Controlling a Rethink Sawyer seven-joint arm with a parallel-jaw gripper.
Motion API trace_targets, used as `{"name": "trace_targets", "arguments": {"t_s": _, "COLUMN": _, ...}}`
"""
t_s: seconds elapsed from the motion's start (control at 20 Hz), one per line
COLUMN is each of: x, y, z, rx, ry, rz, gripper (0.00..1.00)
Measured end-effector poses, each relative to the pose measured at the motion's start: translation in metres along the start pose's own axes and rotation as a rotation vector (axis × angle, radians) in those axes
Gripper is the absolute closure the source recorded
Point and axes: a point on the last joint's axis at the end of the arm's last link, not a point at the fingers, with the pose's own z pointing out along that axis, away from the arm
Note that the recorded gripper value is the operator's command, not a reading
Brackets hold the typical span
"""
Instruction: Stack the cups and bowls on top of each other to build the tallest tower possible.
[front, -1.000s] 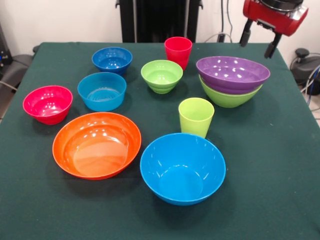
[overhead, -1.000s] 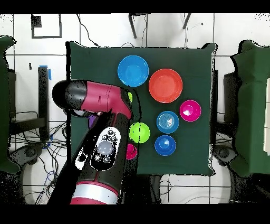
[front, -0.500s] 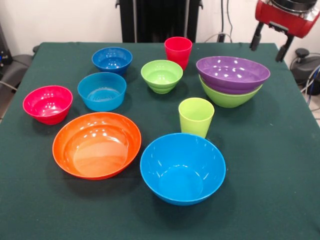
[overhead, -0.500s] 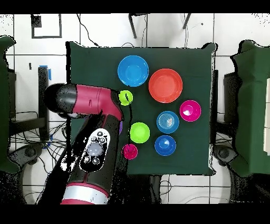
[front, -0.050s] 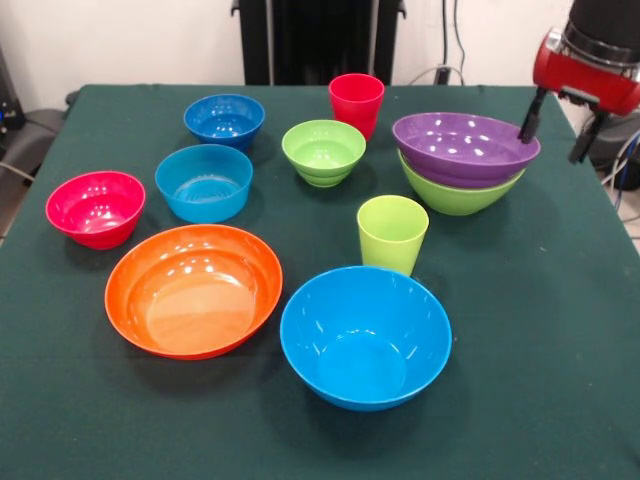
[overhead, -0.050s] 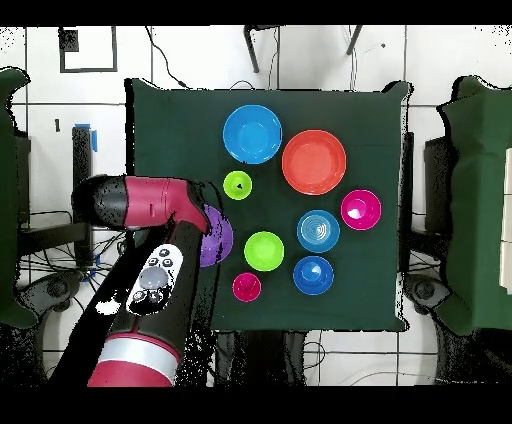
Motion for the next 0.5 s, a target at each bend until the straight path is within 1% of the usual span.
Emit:
{"name": "trace_targets", "arguments": {"t_s": 0.15, "x": 0.004, "y": -0.001, "z": 0.009, "rx": 0.004, "ry": -0.01, "rz": -0.005, "gripper": 0.0}}
{"name": "trace_targets", "arguments": {"t_s": 0.2, "x": 0.005, "y": -0.005, "z": 0.018, "rx": 0.017, "ry": -0.015, "rz": -0.006, "gripper": 0.0}}
{"name": "trace_targets", "arguments": {"t_s": 0.3, "x": 0.005, "y": -0.009, "z": 0.022, "rx": 0.027, "ry": -0.015, "rz": -0.008, "gripper": 0.0}}
{"name": "trace_targets", "arguments": {"t_s": 0.5, "x": 0.004, "y": -0.022, "z": 0.033, "rx": 0.065, "ry": -0.019, "rz": -0.016, "gripper": 0.0}}
